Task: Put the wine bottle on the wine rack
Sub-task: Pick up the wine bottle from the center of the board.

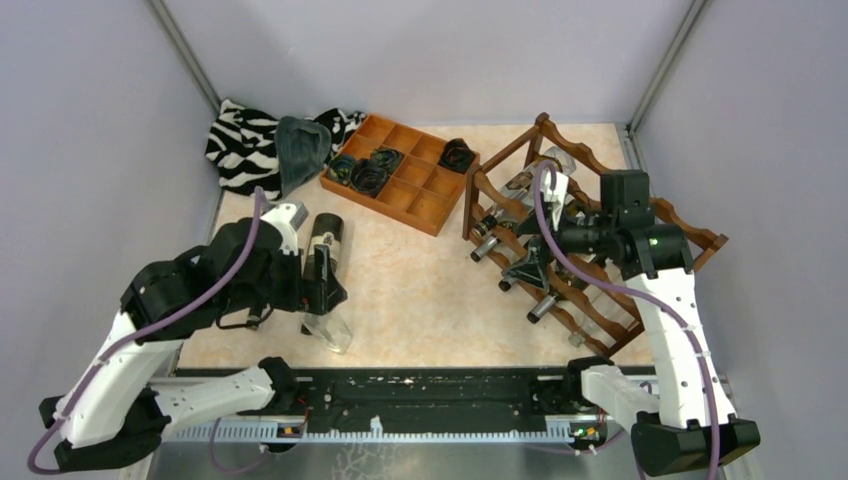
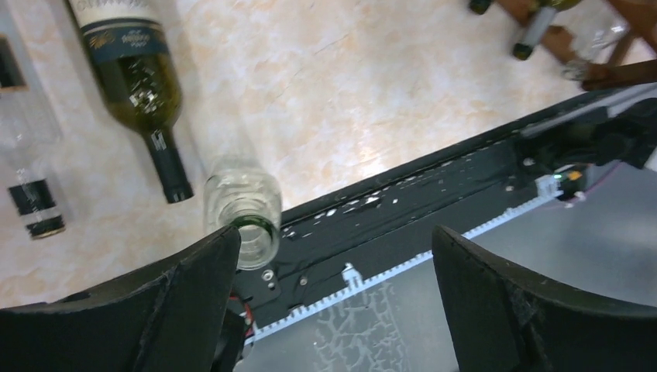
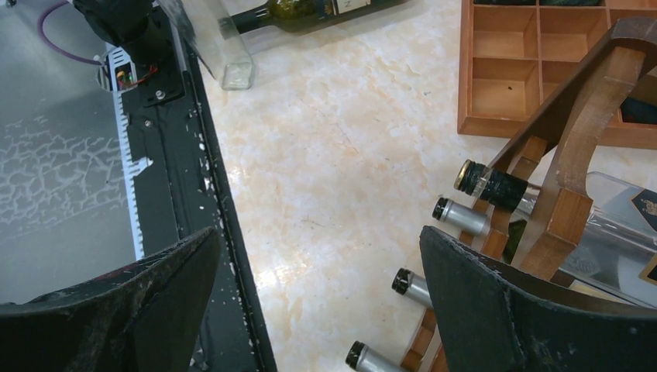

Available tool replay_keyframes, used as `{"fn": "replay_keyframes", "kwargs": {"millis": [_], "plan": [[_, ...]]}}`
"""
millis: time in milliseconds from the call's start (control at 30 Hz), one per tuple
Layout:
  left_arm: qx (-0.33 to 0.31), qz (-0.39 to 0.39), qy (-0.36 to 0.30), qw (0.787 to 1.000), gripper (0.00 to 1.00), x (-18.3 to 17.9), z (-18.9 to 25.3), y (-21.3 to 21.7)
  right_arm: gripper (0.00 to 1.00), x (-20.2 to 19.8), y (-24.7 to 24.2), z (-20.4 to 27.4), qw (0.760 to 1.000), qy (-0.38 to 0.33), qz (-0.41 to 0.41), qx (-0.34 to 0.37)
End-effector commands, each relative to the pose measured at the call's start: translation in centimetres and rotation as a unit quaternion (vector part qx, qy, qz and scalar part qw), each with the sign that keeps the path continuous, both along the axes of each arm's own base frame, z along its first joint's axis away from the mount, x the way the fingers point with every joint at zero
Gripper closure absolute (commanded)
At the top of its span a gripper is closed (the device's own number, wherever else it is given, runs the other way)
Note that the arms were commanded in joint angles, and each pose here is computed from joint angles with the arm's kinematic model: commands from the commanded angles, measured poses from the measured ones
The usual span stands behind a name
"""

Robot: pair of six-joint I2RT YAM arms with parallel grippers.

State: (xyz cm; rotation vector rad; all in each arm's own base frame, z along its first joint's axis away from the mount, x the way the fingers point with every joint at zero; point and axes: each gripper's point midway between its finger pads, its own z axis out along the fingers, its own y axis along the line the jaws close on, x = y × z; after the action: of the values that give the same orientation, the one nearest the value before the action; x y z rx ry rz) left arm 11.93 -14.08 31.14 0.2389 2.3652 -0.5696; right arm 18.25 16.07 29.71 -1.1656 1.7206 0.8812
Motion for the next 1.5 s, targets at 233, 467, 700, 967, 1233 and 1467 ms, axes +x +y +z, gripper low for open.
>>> {"fn": "replay_keyframes", "kwargs": {"millis": [233, 467, 700, 967, 1233, 1467], "plan": [[0.115, 0.031, 0.036, 0.992, 0.01, 0.0, -6.3, 3.2, 0.02, 0.5, 0.3, 0.8, 1.000, -0.022, 0.006, 0.003], [0.101, 0.019, 0.071, 0.992, 0.19, -1.2, -9.0, 2.5, 0.02, 0.7, 0.3, 0.5, 1.000, -0.019, 0.005, 0.005], [0.116, 0.031, 0.054, 0.991, 0.33, 0.2, -8.7, 2.1, 0.01, 0.5, 0.3, 0.2, 1.000, -0.017, 0.005, 0.005], [0.144, 0.038, 0.042, 0.988, 0.40, 1.1, -7.6, 2.7, 0.02, 0.5, 0.3, 0.0, 1.000, -0.016, 0.004, 0.003], [0.146, 0.025, 0.041, 0.988, 0.69, 1.2, -7.8, 2.2, 0.02, 0.5, 0.3, 0.0, 1.000, -0.012, 0.006, 0.004], [0.057, -0.068, 0.011, 0.996, 1.00, 1.1, -5.0, -2.2, 0.02, 0.3, 0.5, -0.4, 1.000, -0.006, 0.012, 0.005]]}}
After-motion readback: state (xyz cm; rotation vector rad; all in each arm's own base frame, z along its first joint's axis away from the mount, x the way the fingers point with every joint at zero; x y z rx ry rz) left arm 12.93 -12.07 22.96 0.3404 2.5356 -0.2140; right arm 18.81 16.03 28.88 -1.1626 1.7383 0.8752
